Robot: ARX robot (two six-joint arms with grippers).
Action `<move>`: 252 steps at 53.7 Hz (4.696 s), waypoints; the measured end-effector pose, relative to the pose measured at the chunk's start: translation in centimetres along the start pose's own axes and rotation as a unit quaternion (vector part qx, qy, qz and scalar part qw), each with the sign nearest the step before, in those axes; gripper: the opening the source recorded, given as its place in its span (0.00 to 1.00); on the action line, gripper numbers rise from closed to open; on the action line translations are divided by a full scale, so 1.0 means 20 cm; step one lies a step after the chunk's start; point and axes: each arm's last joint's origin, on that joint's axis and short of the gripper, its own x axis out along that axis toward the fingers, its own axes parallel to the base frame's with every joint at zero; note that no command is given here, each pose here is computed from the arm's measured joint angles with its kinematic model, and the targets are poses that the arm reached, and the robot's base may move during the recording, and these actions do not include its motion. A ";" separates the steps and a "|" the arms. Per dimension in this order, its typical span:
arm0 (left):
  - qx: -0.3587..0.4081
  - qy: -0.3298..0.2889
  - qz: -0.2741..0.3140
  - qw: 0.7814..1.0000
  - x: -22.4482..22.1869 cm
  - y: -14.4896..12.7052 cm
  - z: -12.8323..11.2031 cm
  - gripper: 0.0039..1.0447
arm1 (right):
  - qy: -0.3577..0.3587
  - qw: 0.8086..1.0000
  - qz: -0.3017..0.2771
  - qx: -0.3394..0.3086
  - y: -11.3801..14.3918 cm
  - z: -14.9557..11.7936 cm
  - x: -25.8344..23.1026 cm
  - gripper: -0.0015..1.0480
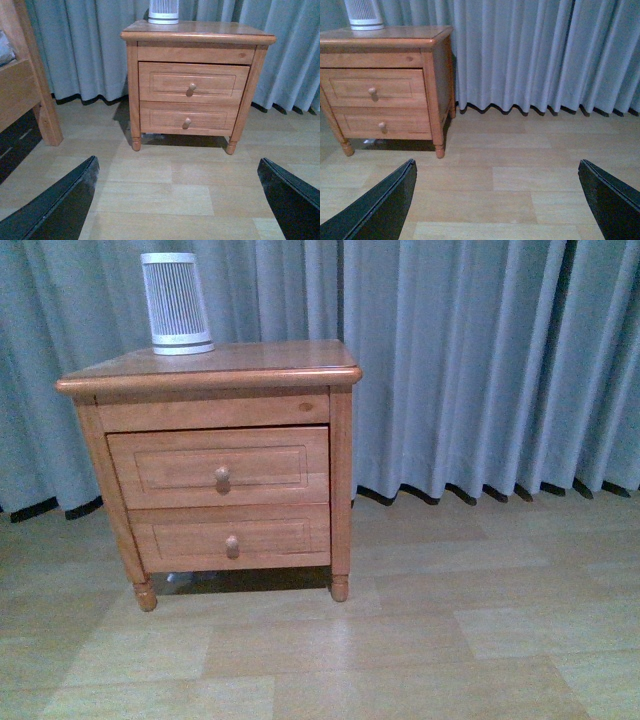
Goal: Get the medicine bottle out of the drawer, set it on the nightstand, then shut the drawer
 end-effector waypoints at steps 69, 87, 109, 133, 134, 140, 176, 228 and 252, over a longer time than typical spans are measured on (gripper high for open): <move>-0.039 0.093 -0.117 0.988 1.25 -0.15 0.16 0.94 | 0.000 1.000 0.001 0.000 0.00 0.00 0.00 0.93; -0.004 0.188 -0.060 0.980 1.58 -0.24 -0.33 0.94 | 0.000 1.000 0.002 0.000 0.00 0.00 0.00 0.93; 0.002 0.203 -0.018 0.979 1.78 -0.31 -0.53 0.94 | 0.000 1.000 0.002 0.000 0.00 0.00 0.00 0.93; -0.023 0.189 -0.014 0.982 1.90 -0.37 -0.58 0.94 | 0.000 1.000 0.002 0.000 0.00 0.00 0.00 0.93; -0.026 0.188 -0.013 0.982 1.90 -0.37 -0.58 0.94 | 0.000 1.000 0.002 0.000 0.00 0.00 0.00 0.93; -0.031 0.184 -0.013 0.982 1.91 -0.37 -0.59 0.90 | 0.000 1.000 0.002 0.000 0.00 0.00 0.00 0.93; -0.038 0.157 -0.015 0.987 1.87 -0.36 -0.61 0.24 | 0.000 1.000 0.002 0.000 0.00 0.00 0.00 0.93; -0.105 0.259 -0.093 0.956 0.58 -0.27 -0.49 0.58 | 0.000 1.000 0.002 0.000 0.00 0.00 0.00 0.93; -0.160 0.257 -0.102 0.948 0.34 0.00 -0.22 0.94 | 0.000 1.000 0.002 0.000 0.00 0.00 0.00 0.93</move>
